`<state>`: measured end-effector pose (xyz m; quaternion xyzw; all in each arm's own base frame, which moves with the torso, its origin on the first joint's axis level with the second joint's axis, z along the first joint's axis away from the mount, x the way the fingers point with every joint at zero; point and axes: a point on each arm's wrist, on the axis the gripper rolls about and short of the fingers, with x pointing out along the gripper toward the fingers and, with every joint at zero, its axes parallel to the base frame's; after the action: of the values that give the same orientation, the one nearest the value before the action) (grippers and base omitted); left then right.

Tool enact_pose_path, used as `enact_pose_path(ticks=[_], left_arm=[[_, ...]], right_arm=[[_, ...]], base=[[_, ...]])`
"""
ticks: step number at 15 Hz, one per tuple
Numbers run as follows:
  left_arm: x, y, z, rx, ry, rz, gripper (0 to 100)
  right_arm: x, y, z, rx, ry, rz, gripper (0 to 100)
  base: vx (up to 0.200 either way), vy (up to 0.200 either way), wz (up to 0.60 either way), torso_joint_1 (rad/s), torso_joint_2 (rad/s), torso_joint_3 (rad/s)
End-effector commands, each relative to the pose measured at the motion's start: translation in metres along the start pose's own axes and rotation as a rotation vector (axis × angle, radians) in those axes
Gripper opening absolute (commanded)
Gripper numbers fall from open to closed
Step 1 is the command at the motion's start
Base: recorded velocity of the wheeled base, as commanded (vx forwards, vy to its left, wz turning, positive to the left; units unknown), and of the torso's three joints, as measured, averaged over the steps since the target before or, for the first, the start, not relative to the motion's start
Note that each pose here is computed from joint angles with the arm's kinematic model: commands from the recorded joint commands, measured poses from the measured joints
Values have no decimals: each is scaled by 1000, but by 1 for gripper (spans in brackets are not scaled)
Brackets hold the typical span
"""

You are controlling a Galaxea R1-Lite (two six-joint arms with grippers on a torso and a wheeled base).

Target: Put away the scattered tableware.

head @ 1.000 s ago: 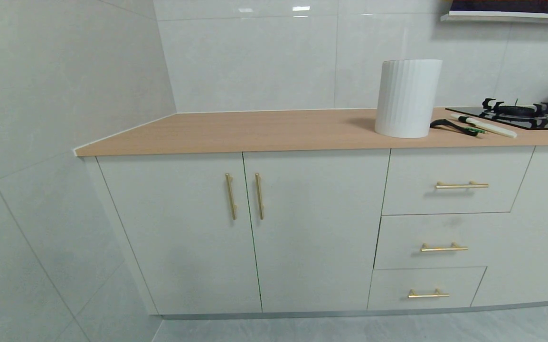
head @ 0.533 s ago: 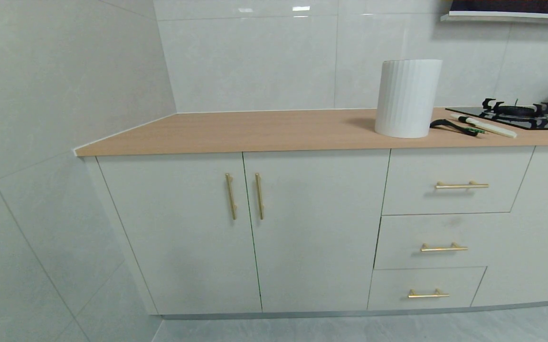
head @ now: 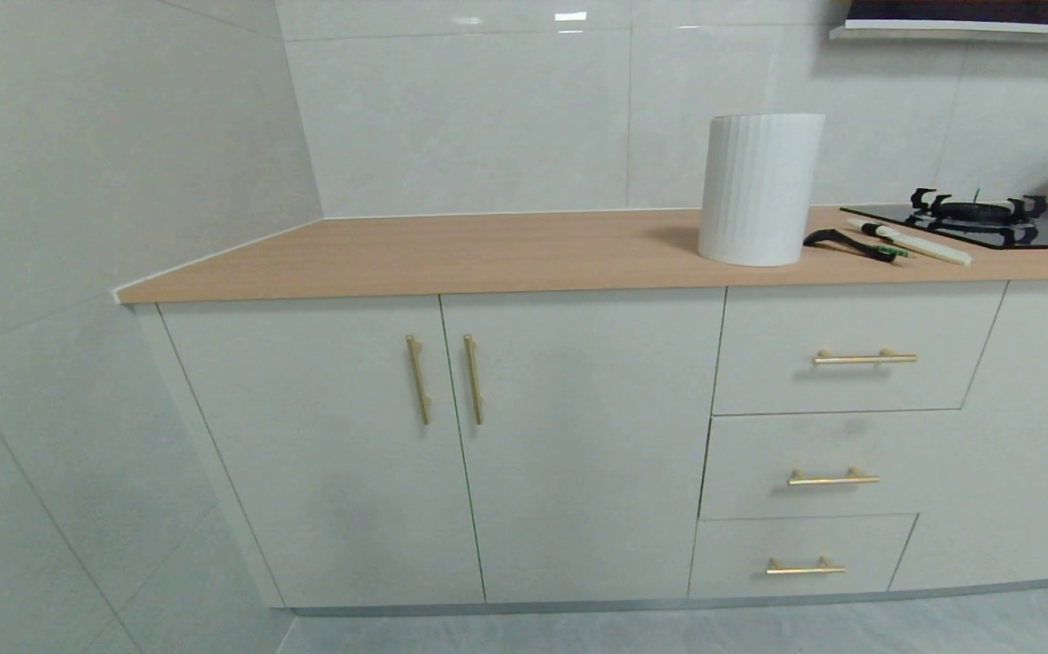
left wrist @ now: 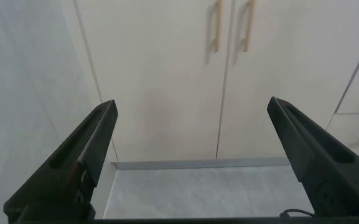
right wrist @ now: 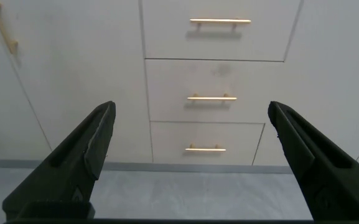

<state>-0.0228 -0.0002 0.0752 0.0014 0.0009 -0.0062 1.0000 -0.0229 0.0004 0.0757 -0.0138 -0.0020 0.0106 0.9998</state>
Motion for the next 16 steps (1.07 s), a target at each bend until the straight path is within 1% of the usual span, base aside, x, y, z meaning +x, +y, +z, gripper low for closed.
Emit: enact_pose_path(ticks=[1, 9, 15, 16], left_arm=[[0, 0, 0, -1, 1, -1, 100], [0, 0, 0, -1, 1, -1, 100], [0, 0, 0, -1, 1, -1, 100], [0, 0, 0, -1, 1, -1, 100]], right_arm=[[0, 0, 0, 0, 2, -1, 100], [0, 0, 0, 0, 2, -3, 100], [0, 0, 0, 0, 2, -3, 100], [0, 0, 0, 0, 2, -3, 100]], base=[[0, -200, 0, 2, 2, -2], [0, -200, 0, 2, 3, 2], [0, 0, 0, 0, 0, 0], [200, 0, 0, 2, 7, -7]])
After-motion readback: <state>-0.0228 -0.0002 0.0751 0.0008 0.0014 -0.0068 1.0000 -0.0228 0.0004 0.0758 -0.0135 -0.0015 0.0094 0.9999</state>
